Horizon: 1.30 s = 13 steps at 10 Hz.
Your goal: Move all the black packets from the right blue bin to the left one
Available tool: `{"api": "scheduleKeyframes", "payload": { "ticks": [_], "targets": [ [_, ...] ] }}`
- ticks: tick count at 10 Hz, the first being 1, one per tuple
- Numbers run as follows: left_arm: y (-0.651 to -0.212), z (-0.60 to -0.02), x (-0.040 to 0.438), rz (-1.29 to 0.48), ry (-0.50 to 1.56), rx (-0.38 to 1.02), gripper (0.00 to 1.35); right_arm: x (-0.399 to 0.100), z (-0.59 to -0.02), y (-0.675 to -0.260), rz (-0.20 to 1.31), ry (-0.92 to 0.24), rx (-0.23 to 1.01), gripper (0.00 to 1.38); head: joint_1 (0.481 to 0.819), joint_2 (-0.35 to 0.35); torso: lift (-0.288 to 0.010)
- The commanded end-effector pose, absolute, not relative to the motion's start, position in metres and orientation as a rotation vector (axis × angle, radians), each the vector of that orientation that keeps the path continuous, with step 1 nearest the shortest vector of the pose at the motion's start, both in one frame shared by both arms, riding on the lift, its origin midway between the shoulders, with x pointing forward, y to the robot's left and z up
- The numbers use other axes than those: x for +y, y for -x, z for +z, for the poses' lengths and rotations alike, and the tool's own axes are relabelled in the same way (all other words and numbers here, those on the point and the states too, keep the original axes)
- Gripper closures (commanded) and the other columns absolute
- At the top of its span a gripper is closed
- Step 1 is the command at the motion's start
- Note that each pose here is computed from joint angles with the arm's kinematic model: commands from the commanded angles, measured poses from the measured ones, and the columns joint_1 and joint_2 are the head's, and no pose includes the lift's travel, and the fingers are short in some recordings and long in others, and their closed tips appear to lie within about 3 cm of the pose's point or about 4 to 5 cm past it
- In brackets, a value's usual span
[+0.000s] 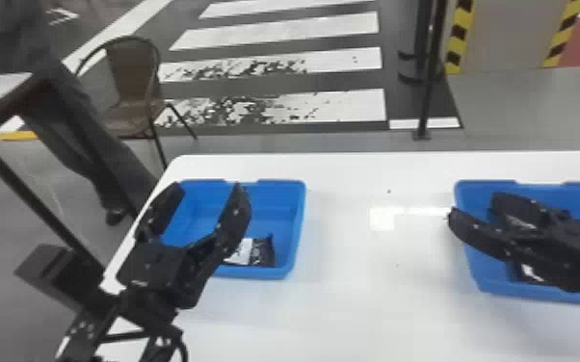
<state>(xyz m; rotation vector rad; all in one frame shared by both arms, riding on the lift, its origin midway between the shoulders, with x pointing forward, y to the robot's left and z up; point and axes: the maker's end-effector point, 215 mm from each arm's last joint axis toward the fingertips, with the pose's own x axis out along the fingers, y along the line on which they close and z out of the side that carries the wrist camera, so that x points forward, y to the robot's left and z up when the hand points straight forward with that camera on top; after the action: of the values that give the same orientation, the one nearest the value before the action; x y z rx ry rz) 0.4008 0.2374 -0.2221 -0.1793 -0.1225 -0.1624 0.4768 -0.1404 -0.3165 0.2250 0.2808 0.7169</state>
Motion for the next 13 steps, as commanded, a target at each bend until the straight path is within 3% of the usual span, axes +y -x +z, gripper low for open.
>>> {"api": "scheduleKeyframes", "payload": {
  "ticks": [1,3,6,10,13],
  "targets": [
    [-0.376,-0.231,0.219,-0.195,0.27,-0.058,0.12,-0.204,-0.322,-0.509,0.584,-0.143,0.292,0.15,0.695,0.13,-0.14],
    [-0.375,-0.242,0.216,-0.208,0.285,-0.023,0.12,-0.296,-0.332,-0.541,0.41,-0.035,0.337,0.14,0.695,0.015,-0.14],
    [-0.374,-0.249,0.224,-0.193,0.28,-0.001,0.12,-0.37,-0.36,-0.552,0.322,0.014,0.439,0.14,0.695,-0.133,-0.14],
    [-0.378,-0.25,0.219,-0.204,0.284,0.006,0.12,-0.386,-0.409,-0.551,0.294,-0.02,0.549,0.14,0.695,-0.192,-0.14],
    [-0.379,-0.252,0.216,-0.211,0.284,0.01,0.12,-0.365,-0.424,-0.573,0.328,-0.052,0.547,0.14,0.695,-0.19,-0.14]
  ]
}}
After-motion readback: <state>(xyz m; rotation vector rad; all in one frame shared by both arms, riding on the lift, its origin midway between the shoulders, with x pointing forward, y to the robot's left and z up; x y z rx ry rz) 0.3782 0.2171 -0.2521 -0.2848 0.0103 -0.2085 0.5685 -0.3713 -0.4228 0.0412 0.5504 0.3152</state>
